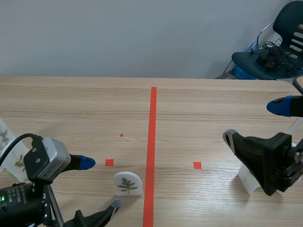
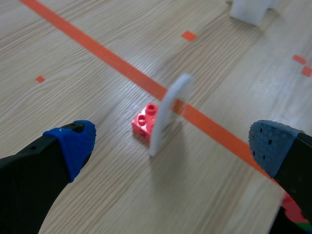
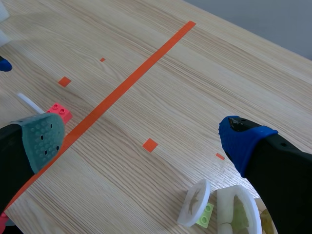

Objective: Do the leaf sorting experiment

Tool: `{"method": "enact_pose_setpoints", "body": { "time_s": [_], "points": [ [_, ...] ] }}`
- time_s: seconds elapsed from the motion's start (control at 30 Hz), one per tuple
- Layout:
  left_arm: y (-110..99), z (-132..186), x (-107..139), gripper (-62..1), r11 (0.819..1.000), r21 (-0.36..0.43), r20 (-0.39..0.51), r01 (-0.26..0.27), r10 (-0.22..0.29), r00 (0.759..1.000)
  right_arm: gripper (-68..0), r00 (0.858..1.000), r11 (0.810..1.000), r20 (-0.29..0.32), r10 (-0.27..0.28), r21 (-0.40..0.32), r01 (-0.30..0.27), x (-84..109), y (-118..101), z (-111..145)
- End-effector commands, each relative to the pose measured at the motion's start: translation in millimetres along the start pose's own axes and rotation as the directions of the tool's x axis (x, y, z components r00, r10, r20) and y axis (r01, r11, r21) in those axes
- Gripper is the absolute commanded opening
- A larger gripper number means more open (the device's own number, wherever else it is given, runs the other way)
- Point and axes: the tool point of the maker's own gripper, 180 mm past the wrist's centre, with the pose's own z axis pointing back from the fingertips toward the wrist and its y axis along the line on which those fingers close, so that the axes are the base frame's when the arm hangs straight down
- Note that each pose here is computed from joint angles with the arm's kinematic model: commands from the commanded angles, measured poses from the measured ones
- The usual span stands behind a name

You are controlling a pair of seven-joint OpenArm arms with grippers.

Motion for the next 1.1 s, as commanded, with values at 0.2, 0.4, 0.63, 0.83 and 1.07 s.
{"method": "enact_pose_setpoints", "body": {
  "time_s": [0.2,0.4,0.63,0.83,1.07],
  "points": [
    [-7.9,-30.0,6.8,1.4,0.998,-0.056,0.072,0.003,0.001,0.997,0.4,1.0,1.0,0.023,0.013,-0.006,-0.013,7.4,-3.8,-1.7],
    [-12.1,-53.7,3.9,-1.3,0.998,-0.036,0.073,0.051,-0.048,0.996,0.4,1.0,1.0,0.026,0.011,-0.01,-0.011,7.9,-4.6,-1.9],
    [2.7,-60.8,5.6,-22.4,0.998,0.015,0.09,0.053,-0.054,0.994,0.4,1.0,1.0,0.025,0.011,-0.01,-0.011,7.8,-4.5,-1.8],
    [1.7,-59.8,3.2,-46.2,0.999,0.011,0.085,0.05,-0.051,0.995,0.4,1.0,1.0,0.025,0.011,-0.01,-0.011,7.8,-4.5,-1.8],
    [2.0,-59.4,5.5,-54.9,0.999,0.01,0.089,0.053,-0.054,0.995,0.4,1.0,1.0,0.025,0.011,-0.01,-0.011,7.8,-4.5,-1.8]
  ]
}}
